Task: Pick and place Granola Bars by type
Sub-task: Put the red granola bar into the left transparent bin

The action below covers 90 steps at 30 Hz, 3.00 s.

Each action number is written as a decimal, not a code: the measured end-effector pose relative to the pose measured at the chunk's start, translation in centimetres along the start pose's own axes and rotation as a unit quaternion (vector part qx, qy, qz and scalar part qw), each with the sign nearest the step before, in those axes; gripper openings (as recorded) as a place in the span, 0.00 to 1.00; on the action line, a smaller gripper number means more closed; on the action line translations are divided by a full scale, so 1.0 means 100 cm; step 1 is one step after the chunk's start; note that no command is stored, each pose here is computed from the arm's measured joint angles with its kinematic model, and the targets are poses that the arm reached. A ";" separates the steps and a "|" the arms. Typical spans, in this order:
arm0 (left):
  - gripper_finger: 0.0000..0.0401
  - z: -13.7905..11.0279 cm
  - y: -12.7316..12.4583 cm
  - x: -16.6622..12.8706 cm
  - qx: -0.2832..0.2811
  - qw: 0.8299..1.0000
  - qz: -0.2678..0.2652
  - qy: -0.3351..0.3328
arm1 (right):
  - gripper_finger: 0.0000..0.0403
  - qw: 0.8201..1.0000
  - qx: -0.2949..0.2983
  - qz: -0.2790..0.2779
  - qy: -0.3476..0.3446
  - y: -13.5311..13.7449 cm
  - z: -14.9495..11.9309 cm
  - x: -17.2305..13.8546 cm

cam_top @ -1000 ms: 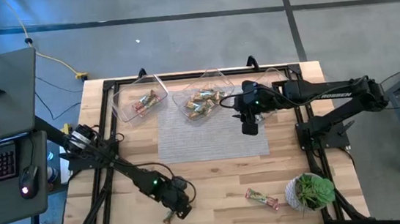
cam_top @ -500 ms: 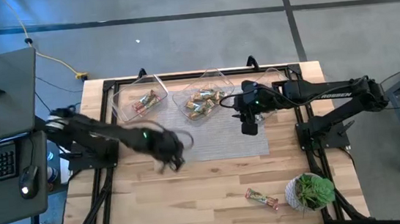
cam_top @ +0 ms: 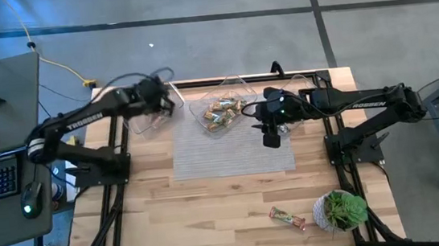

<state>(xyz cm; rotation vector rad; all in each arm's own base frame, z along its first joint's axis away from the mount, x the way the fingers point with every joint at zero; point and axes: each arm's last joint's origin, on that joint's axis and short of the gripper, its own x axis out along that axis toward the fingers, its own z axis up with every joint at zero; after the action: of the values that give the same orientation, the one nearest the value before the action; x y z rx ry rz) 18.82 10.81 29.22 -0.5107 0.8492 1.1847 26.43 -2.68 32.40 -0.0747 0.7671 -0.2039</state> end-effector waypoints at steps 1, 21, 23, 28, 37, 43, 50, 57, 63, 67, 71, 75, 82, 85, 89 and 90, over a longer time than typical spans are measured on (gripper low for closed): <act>0.10 0.005 0.008 0.005 -0.015 1.000 0.014 0.003 | 0.39 1.000 0.000 0.000 0.000 0.000 0.000 0.000; 0.25 0.005 0.047 0.103 0.004 0.991 0.048 0.128 | 0.38 1.000 -0.009 0.000 0.000 0.000 0.000 0.000; 0.27 0.009 0.046 0.102 0.004 0.992 0.048 0.115 | 0.38 1.000 -0.009 0.000 0.000 0.000 0.000 0.000; 0.27 0.027 0.044 0.090 -0.005 0.995 0.029 0.092 | 0.39 1.000 -0.005 0.001 0.000 0.000 0.000 0.000; 0.27 0.073 0.038 0.031 -0.006 0.997 -0.027 0.068 | 0.38 0.999 0.000 -0.012 -0.047 -0.001 0.009 0.000; 0.27 0.083 0.019 0.005 0.014 0.998 -0.057 0.029 | 0.38 0.997 0.002 0.068 -0.021 0.004 0.004 0.000; 0.27 0.070 -0.010 -0.008 0.049 0.995 -0.086 0.021 | 0.39 0.960 0.046 0.266 0.076 0.082 -0.009 -0.002; 0.27 0.057 -0.033 -0.022 0.088 0.992 -0.093 0.001 | 0.42 0.951 0.002 0.227 0.211 0.156 -0.046 0.007; 0.27 0.049 -0.045 -0.029 0.105 0.988 -0.112 -0.005 | 0.47 0.927 0.054 0.180 0.324 0.192 -0.076 0.025; 0.27 0.047 -0.051 -0.033 0.110 0.987 -0.117 -0.020 | 0.49 0.913 0.049 0.190 0.358 0.219 -0.093 0.043; 0.27 0.046 -0.053 -0.035 0.111 0.986 -0.121 -0.022 | 0.50 0.903 0.066 0.204 0.372 0.237 -0.103 0.056; 0.27 0.046 -0.053 -0.034 0.107 0.987 -0.121 -0.021 | 0.50 0.905 0.085 0.194 0.370 0.246 -0.107 0.061; 0.27 0.045 -0.053 -0.035 0.111 0.985 -0.131 -0.015 | 0.50 0.915 0.115 0.126 0.367 0.248 -0.116 0.064; 0.27 0.045 -0.053 -0.035 0.113 0.984 -0.134 -0.009 | 0.50 0.908 0.122 0.121 0.383 0.253 -0.122 0.070; 0.27 0.044 -0.053 -0.034 0.115 0.984 -0.136 -0.002 | 0.50 0.898 0.116 0.138 0.401 0.263 -0.130 0.075; 0.27 0.044 -0.053 -0.034 0.115 0.984 -0.136 -0.002 | 0.50 0.898 0.113 0.137 0.402 0.264 -0.132 0.076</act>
<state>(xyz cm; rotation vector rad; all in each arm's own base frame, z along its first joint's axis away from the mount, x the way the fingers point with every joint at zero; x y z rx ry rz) 24.67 10.32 34.14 -0.4191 0.8688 0.8253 26.69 21.59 14.05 0.3632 1.5615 -0.0435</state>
